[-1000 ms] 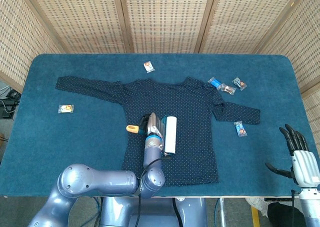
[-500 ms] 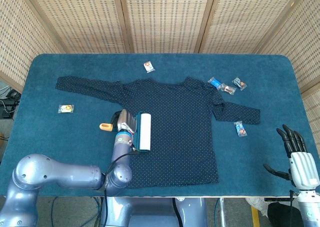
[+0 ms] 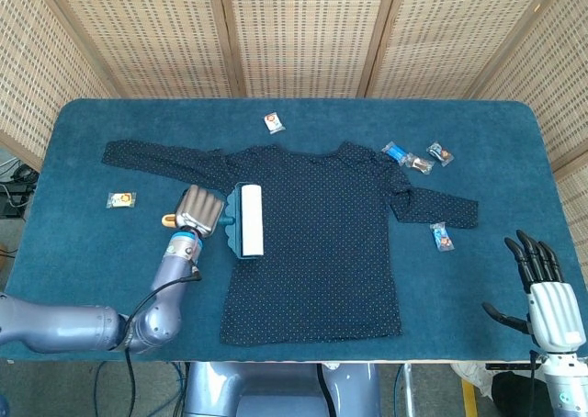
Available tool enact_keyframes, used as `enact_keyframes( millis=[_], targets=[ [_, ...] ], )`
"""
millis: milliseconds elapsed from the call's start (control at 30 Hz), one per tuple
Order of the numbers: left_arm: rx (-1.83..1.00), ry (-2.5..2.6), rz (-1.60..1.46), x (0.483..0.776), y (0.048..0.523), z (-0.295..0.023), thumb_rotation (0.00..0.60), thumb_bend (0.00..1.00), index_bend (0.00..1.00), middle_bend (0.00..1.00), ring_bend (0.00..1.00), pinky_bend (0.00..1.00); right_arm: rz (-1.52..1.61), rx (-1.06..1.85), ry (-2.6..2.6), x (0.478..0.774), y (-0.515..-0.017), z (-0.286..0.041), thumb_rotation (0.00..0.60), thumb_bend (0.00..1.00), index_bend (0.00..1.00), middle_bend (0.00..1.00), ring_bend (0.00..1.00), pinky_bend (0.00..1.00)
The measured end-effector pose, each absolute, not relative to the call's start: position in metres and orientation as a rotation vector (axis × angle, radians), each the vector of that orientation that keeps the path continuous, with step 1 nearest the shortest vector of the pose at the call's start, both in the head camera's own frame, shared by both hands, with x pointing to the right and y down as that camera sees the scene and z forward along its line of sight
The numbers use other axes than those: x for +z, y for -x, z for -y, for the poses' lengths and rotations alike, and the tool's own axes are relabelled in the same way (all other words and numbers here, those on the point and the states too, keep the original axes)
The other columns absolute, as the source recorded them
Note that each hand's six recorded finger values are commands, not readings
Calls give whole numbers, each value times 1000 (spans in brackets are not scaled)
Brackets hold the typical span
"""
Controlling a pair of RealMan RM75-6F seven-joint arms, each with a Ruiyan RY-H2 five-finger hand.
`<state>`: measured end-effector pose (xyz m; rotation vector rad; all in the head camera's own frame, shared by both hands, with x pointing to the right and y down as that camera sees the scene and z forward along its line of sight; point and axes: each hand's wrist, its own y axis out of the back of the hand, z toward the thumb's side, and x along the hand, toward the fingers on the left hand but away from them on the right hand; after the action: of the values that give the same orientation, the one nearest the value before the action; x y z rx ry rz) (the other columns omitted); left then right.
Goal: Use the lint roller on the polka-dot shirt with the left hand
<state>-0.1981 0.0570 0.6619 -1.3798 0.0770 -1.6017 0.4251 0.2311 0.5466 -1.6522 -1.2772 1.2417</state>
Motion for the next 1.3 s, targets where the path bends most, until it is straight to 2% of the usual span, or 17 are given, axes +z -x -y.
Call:
enact_keyframes(
  millis=[200,267,300,400,467,533,567,667,967,1300],
  targets=[
    [-1579,1450,-159,658,242,-68,600,934,715,638,611,570,1273,1242,1642,546,-424,-232,600,124,30,0,0,0],
    [-1591,1456,-168,659,258,-72,600,887,674,600,582,532,1269,1241,1638,545,-423,-232,600,124,30,0,0,0],
    [-1601,1458,-174,659,264,-72,600,848,633,568,556,504,1265,1238,1636,545,-422,-233,600,125,30,0,0,0],
    [-1629,1458,-186,660,283,-74,600,611,313,318,345,346,1250,1226,1630,542,-418,-234,600,125,30,0,0,0],
    [-1647,1458,-198,662,296,-75,600,461,113,97,127,221,1241,1216,1628,541,-414,-235,600,124,30,0,0,0],
    [-1671,1454,-216,666,308,-75,600,394,42,11,21,126,1231,1207,1627,540,-411,-236,600,124,30,0,0,0],
    [-1679,1450,-225,667,312,-75,600,368,17,0,1,73,1227,1203,1627,539,-410,-237,600,124,30,0,0,0],
    [-1688,1450,-263,673,321,-74,600,362,0,0,0,1,1213,1190,1629,538,-405,-239,600,124,30,0,0,0],
    [-1650,1550,-445,670,334,-82,600,361,0,0,0,0,1191,1198,1631,539,-400,-243,600,124,30,0,0,0],
    [-1453,1571,-758,624,355,-115,600,353,0,0,0,0,1214,1253,1607,543,-410,-239,600,124,14,0,0,0]
  ],
)
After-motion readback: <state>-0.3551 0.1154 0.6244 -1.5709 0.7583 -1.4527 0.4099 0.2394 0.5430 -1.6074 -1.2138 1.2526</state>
